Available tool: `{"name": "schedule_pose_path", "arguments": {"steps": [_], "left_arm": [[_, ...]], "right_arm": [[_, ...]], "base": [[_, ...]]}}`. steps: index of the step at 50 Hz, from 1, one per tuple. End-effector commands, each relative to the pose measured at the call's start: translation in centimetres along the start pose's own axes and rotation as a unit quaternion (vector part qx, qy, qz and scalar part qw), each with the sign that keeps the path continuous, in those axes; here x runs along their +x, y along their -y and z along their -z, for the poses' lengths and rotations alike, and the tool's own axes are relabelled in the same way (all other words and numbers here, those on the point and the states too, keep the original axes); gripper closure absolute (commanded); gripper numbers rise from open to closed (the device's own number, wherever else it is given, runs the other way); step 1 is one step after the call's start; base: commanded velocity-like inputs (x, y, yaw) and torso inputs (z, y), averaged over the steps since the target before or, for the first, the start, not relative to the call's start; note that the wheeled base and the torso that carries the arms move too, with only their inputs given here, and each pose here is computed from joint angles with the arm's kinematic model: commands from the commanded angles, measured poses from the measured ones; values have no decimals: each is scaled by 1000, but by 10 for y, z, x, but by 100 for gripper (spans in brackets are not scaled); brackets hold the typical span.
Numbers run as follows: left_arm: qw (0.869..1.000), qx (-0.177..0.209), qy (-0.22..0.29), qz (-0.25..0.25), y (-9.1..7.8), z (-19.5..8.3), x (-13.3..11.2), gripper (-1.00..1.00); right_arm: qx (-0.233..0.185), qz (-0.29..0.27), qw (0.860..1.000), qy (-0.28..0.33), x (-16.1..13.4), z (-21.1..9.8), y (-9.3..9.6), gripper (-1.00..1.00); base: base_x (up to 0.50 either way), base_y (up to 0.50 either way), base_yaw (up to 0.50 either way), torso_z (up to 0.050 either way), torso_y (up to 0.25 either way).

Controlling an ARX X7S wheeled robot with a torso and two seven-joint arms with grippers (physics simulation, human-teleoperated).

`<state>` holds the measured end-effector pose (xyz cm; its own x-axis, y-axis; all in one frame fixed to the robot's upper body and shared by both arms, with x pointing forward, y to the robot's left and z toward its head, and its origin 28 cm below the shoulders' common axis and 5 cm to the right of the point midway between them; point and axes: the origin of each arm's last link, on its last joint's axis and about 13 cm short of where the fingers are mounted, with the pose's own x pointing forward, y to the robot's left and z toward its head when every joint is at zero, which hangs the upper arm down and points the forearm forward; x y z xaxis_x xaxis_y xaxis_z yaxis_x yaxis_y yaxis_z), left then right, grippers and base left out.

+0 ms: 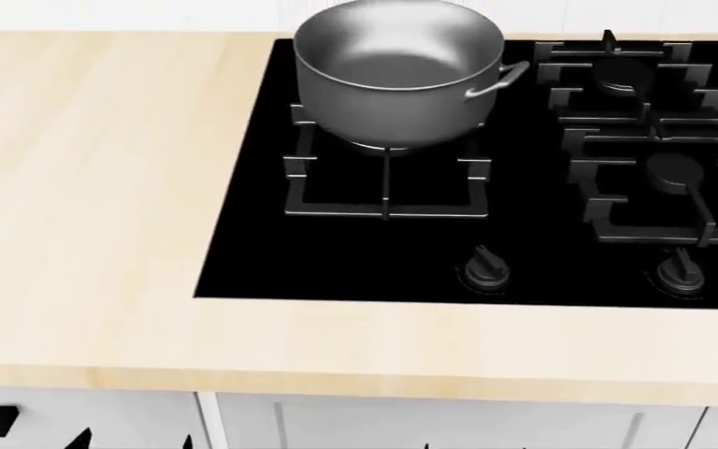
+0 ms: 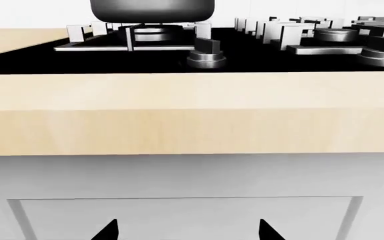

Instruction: Turn off the left burner of the stove.

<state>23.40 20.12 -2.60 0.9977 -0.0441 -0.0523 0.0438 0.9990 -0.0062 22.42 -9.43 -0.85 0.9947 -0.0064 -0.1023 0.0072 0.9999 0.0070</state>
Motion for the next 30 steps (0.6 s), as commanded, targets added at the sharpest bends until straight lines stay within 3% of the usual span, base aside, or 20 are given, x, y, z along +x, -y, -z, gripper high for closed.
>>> {"name": "schedule_pose_path", "arguments": {"steps": [1, 12, 13, 16, 21, 30], "left_arm": [[1000, 0, -2, 0, 0, 1, 0, -100], [1000, 0, -2, 0, 0, 1, 0, -100], [1000, 0, -3, 0, 0, 1, 0, -100], [1000, 5, -7, -1, 0, 2, 0, -100], [1000, 17, -8, 6, 3, 4, -4, -100], [999, 37, 28, 13, 6, -23, -5, -100]], "right_arm": [[0, -1, 1000, -2, 0, 1, 0, -100], [0, -1, 1000, -2, -9, -13, -3, -100], [0, -1, 1000, -3, -1, 0, 0, -100], [-2, -1, 1000, -4, -1, 1, 0, -100], [1, 0, 1000, -4, -3, 1, 0, -100], [-18, -15, 999, 46, -5, -21, -3, -100]], "base": [[0, 0, 0, 50, 0], [0, 0, 0, 50, 0], [0, 0, 0, 50, 0], [0, 0, 0, 48, 0], [0, 0, 0, 0, 0], [0, 0, 0, 0, 0]]}}
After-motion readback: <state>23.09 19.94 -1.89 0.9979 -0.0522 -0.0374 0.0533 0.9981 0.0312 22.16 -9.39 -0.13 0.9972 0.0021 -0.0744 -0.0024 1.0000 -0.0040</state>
